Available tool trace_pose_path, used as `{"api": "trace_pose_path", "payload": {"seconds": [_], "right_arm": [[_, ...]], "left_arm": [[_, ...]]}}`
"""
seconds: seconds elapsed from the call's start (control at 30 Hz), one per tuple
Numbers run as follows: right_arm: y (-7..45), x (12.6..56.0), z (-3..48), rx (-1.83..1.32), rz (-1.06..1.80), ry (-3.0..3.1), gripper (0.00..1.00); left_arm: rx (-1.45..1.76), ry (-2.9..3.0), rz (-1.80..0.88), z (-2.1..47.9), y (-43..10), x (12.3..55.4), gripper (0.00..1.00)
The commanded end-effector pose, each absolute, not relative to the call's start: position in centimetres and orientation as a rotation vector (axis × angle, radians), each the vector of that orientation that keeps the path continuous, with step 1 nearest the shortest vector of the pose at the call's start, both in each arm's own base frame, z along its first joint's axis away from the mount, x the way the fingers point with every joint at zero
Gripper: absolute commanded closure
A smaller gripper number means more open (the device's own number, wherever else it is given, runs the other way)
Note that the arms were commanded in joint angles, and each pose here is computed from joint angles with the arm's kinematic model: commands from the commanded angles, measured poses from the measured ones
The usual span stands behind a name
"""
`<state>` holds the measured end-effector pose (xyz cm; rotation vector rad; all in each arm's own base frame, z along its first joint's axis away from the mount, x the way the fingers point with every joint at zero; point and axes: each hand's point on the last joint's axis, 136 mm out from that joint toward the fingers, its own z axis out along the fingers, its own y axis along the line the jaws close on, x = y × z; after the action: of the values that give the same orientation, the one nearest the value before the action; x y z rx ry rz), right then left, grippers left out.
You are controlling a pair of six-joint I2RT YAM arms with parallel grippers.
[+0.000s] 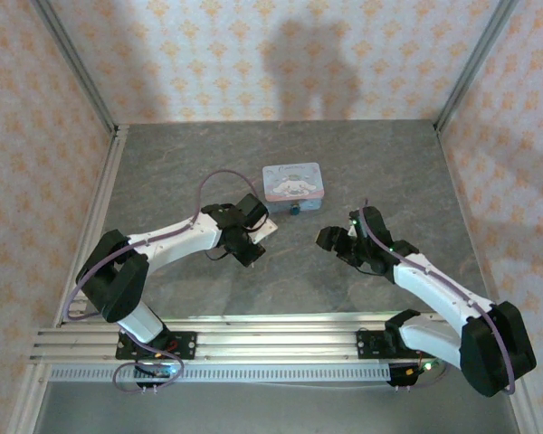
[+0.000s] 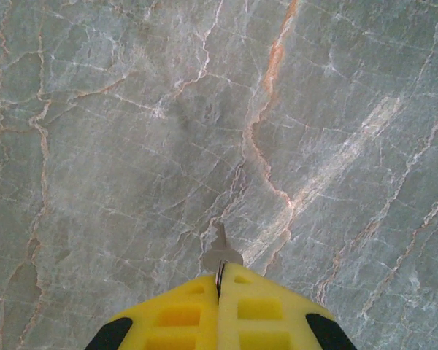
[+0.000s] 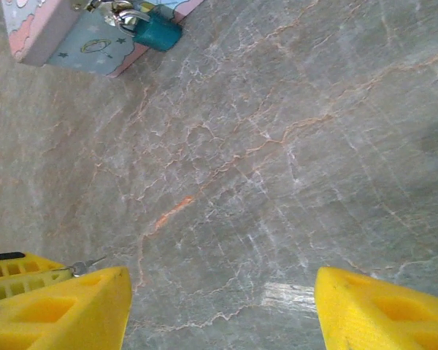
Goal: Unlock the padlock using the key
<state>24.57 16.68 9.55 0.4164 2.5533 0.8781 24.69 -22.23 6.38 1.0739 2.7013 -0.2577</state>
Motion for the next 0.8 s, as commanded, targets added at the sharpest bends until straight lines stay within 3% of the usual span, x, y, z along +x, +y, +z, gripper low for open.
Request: {"api": "trace_pose_path", "payload": {"seconds": [0.0, 0.4, 0.77], "right_arm": [[17.3, 24.6, 9.8, 0.422, 0.959, 2.527, 0.33], [20.8, 25.2, 11.3, 0.691, 1.328, 2.492, 0.44], [23.3, 27.0, 16.1, 0.855, 1.55, 2.407, 0.54]], "left_arm": [[1.097, 2.652, -0.299, 7.8, -23.3, 24.9, 1.0], [1.017, 2.472, -0.483, 14.8, -26.3, 25.7, 1.0], [0.976, 2.272, -0.672, 20.6, -32.3, 26.6, 1.0]]}}
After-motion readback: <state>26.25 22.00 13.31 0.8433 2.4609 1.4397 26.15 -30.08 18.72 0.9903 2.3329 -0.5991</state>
